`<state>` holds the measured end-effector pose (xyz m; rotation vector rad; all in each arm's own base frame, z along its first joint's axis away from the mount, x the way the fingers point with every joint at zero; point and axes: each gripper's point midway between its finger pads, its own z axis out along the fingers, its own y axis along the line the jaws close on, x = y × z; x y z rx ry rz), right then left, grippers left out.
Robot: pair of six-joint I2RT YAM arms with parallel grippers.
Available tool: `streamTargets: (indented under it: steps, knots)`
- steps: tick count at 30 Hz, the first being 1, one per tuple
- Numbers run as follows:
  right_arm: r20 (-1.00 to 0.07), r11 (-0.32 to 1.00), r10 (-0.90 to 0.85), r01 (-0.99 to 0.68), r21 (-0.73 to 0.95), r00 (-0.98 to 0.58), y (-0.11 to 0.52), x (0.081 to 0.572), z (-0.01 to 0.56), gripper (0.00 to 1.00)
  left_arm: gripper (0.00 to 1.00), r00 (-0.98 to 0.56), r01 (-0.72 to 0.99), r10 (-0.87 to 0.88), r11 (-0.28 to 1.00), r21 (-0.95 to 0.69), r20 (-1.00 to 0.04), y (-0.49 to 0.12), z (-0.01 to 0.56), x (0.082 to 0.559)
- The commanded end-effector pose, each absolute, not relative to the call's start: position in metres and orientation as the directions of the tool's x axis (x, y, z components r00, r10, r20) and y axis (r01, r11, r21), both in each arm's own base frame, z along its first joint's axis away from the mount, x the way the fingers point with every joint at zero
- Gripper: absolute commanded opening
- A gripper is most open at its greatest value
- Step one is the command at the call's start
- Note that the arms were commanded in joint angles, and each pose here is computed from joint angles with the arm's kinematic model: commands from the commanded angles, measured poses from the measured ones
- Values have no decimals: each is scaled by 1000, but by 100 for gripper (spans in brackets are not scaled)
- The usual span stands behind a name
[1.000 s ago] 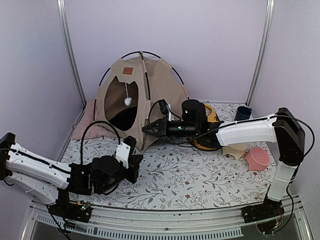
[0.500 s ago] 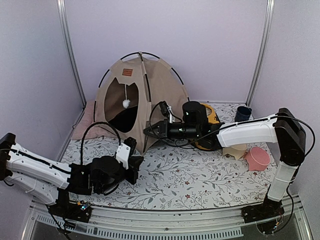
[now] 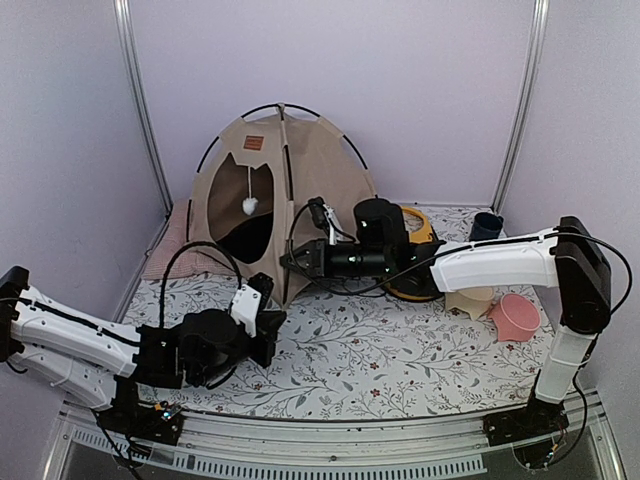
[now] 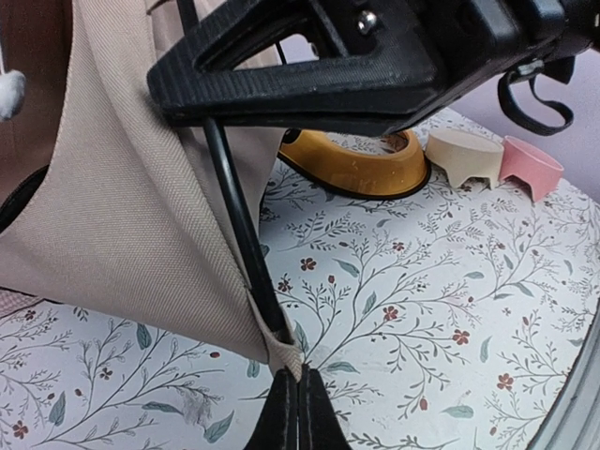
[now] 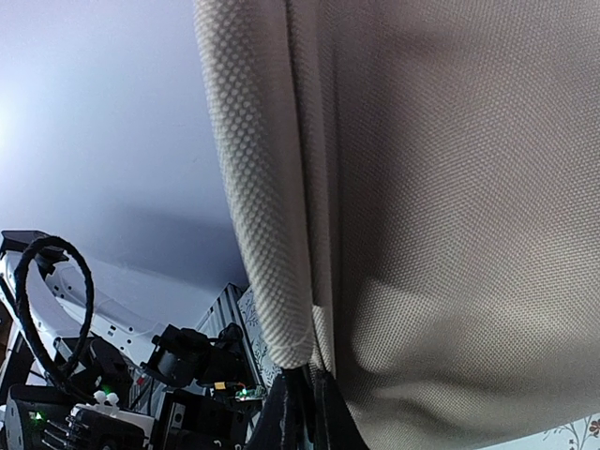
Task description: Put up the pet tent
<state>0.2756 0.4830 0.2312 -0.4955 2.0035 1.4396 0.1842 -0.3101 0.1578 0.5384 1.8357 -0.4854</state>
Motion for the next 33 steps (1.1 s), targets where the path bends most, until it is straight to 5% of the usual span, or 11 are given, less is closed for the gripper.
streamTargets:
  steps: [1, 13, 33]
  knots:
    - [-740, 487, 251, -580, 653, -623, 460, 340, 253, 0, 0, -321, 705, 210, 704, -85, -924, -327, 148, 157]
    - [-738, 460, 131, -619, 637, -662, 482, 314, 229, 0, 0, -346, 681, 128, 715, -155, -930, -325, 169, 175]
    - [-728, 496, 27, -623, 604, -685, 479, 298, 193, 0, 28, -420, 460, -72, 842, -281, -905, -278, 199, 236]
